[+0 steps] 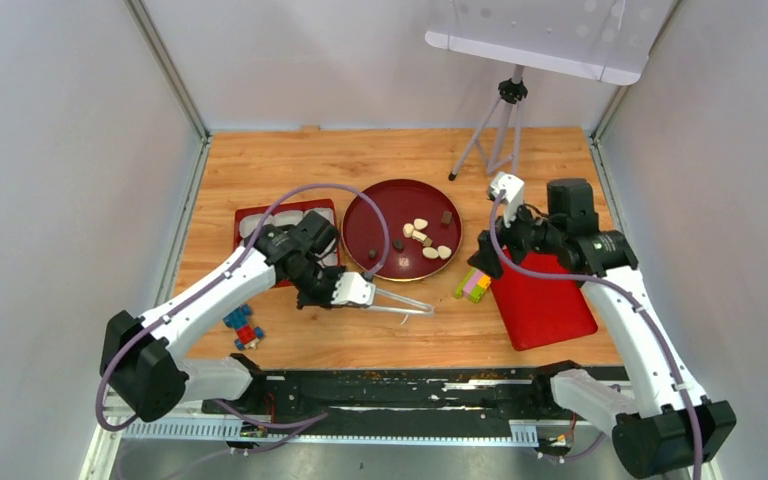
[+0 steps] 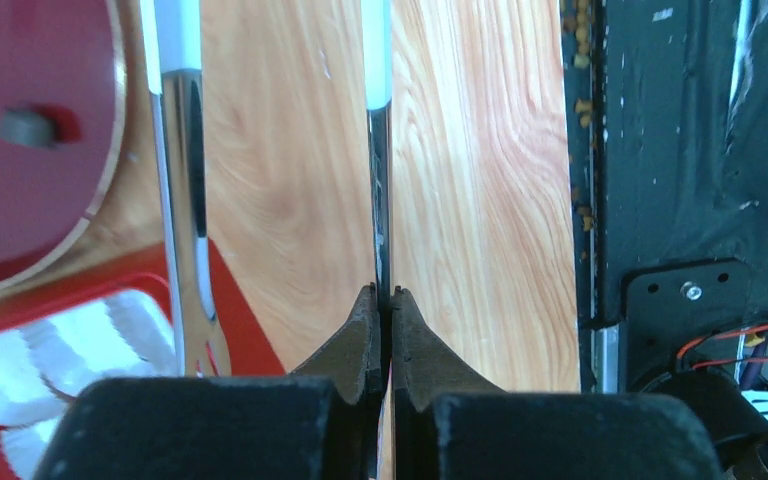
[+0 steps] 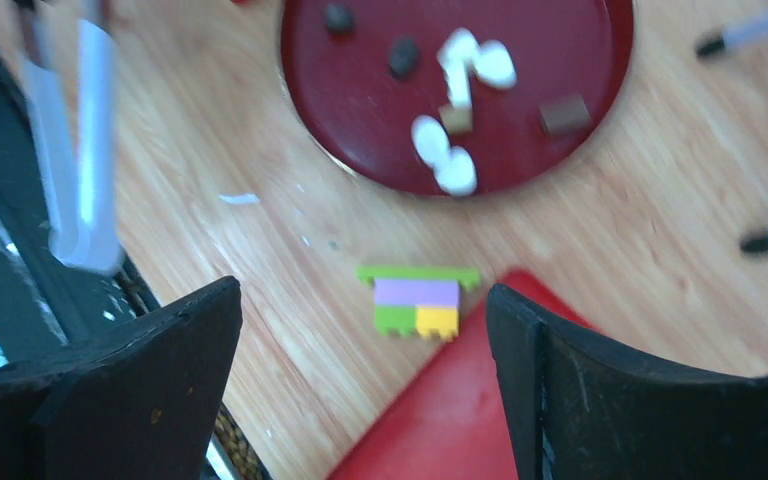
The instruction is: Pack the chocolate
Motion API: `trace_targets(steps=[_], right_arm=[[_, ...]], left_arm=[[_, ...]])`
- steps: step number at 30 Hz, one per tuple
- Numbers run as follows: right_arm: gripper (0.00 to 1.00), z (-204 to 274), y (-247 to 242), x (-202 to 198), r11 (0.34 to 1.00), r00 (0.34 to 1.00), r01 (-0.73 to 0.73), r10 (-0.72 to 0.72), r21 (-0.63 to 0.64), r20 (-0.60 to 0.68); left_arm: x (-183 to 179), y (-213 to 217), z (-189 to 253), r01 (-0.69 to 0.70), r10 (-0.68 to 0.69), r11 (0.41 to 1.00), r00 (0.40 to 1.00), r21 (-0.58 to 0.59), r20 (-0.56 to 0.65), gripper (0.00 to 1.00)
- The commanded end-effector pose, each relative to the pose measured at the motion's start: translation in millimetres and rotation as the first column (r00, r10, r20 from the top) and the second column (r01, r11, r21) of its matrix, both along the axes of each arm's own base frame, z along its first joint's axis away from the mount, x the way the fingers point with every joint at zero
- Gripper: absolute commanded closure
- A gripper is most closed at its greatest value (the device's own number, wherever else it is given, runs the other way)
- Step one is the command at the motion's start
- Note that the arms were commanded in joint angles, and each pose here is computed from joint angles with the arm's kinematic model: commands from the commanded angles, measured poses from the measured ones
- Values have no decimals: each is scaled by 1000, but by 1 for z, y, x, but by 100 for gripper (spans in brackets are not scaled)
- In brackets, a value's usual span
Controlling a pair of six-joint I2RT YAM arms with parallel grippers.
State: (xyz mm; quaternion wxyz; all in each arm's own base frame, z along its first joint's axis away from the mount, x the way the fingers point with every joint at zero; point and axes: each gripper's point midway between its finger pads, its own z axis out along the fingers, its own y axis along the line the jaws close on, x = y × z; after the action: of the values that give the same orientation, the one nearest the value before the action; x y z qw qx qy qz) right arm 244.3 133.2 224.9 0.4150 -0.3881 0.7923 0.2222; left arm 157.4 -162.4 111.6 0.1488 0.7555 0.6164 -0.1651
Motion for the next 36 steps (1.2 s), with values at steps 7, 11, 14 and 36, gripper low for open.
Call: trace_targets(steps=[7, 11, 14, 36], right_arm=[[0, 78, 113, 4, 912, 915, -398, 388, 94, 108], [0, 64, 124, 2, 893, 892, -447, 440, 54, 103], [1, 56, 132, 0, 874, 866, -485, 476, 28, 150], [6, -2, 145, 8, 830, 829, -553, 557, -72, 53]], left_arm=[[33, -64, 40, -35, 25, 983, 998, -177, -60, 100], [44, -77, 53, -110, 100, 965, 994, -238, -55, 100], [46, -79, 58, -126, 118, 958, 992, -257, -44, 100], [68, -101, 92, -140, 168, 906, 985, -400, 35, 100]])
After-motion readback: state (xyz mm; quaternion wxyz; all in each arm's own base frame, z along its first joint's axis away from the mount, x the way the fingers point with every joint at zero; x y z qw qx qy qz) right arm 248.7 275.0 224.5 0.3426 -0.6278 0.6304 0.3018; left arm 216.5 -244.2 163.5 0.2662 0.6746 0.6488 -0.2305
